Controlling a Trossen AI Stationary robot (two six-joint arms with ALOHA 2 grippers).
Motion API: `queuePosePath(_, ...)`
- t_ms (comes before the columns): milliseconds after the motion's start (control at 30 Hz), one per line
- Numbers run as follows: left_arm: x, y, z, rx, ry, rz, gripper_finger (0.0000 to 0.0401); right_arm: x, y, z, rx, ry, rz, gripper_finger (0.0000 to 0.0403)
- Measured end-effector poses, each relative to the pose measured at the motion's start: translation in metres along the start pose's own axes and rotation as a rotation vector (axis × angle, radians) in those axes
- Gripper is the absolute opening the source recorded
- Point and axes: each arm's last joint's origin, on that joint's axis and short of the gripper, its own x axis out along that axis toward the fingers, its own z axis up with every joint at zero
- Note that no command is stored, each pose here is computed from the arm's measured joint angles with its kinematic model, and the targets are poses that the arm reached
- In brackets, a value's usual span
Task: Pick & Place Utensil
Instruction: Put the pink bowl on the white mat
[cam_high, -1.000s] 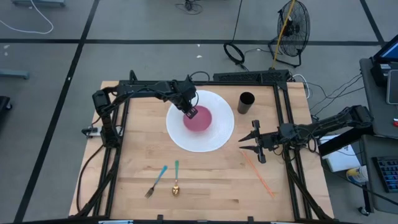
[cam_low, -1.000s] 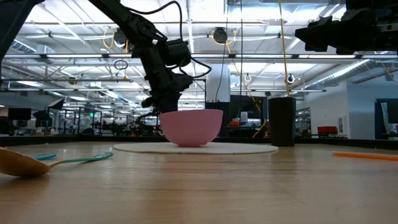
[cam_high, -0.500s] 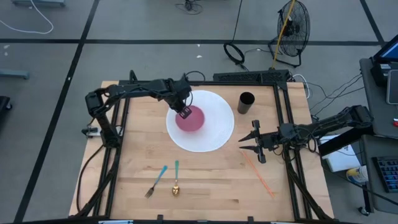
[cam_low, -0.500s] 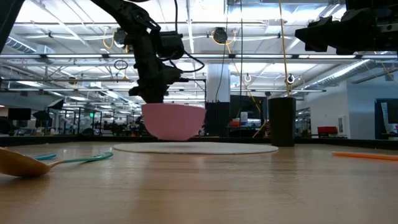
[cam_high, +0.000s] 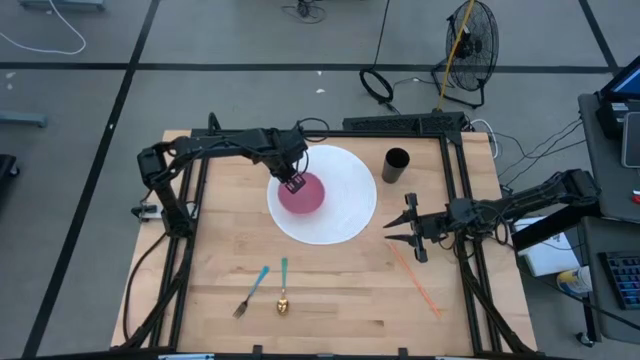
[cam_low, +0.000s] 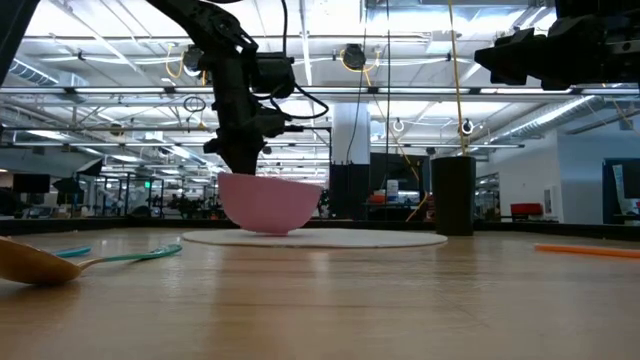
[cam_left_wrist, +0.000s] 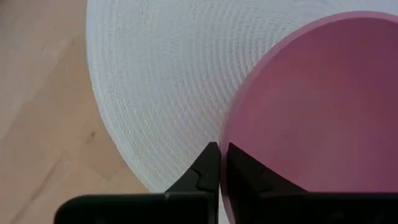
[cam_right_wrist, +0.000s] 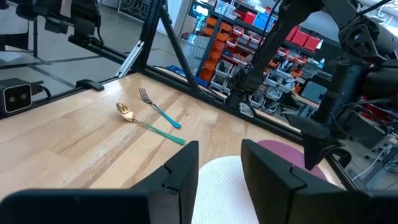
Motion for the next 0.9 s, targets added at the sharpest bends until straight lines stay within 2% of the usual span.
queuePosePath(467,0.0003,0.0069,0.0035,0.017,-0.025,0.022,0.0007,0.0000,0.0003,-0.0008,0.012,0.008,0.003,0.0116)
queuePosePath(700,0.0003,0.0072,0.0040,0.021,-0.033,0.038,0.0032,0.0000,0.0003,-0.0008,0.012,0.008,0.003,0.0116)
queuePosePath(900,0.0001,0.0065,0.0076,0.041,-0.070,0.033,0.0008,0.0000,0.0003,-0.0008,0.012,0.008,0.003,0.0116)
